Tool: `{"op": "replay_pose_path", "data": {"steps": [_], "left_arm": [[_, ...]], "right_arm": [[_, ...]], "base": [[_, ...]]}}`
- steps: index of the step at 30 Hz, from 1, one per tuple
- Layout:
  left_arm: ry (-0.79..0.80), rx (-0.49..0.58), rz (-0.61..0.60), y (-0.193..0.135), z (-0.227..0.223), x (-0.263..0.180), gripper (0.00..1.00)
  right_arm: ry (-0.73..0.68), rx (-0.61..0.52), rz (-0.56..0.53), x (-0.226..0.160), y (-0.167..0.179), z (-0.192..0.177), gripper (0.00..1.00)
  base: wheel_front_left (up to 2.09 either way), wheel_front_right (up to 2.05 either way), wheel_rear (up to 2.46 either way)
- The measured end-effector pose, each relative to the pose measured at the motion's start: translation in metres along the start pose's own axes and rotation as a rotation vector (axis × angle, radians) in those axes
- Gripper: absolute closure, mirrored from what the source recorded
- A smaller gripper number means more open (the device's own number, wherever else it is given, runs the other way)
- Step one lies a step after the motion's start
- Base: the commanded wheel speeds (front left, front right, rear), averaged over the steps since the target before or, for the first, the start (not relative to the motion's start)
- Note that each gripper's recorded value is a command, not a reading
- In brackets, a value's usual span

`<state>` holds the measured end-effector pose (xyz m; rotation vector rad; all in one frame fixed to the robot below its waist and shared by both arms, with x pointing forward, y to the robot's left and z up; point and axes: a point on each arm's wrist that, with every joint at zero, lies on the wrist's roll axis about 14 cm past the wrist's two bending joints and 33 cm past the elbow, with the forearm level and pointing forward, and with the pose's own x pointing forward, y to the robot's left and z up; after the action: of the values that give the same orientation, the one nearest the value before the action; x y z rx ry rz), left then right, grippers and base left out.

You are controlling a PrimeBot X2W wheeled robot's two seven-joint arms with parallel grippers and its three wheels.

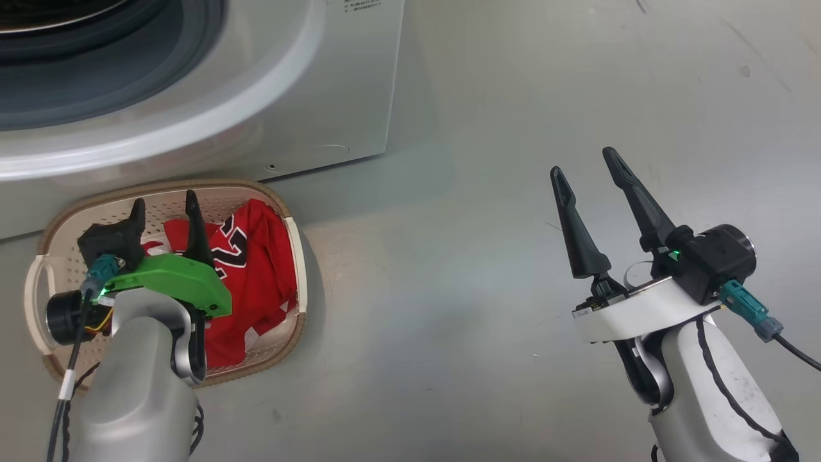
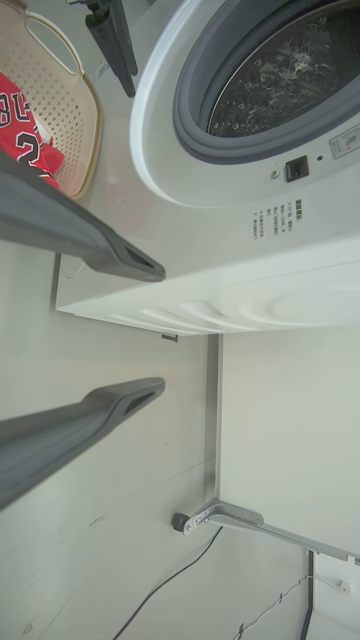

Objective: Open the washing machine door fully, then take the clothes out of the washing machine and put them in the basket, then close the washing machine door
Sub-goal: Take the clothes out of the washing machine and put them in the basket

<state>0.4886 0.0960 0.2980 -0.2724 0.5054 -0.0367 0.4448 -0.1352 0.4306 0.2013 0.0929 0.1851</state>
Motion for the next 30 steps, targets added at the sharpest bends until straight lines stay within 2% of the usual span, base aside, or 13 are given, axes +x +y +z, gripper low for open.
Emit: {"op": "replay_pose_path", "data": {"steps": [13, 23, 30], "left_arm": [[-0.255, 0.029, -0.055, -0.011, 0.079, -0.039, 0.0], [-0.388, 0.036, -0.126, -0.033, 0.116, -0.078, 0.0], [-0.431, 0.045, -0.135, -0.036, 0.123, -0.104, 0.0]], "right_arm": [[-0.025, -0.003, 0.006, -0.012, 0.007, 0.013, 0.0], [-0.066, -0.007, 0.027, -0.021, 0.018, 0.03, 0.0], [-0.079, -0.01, 0.028, -0.031, 0.021, 0.036, 0.0]], "base": [[0.0, 0.0, 0.0], [0.0, 0.0, 0.0], [0.0, 0.0, 0.0]]}}
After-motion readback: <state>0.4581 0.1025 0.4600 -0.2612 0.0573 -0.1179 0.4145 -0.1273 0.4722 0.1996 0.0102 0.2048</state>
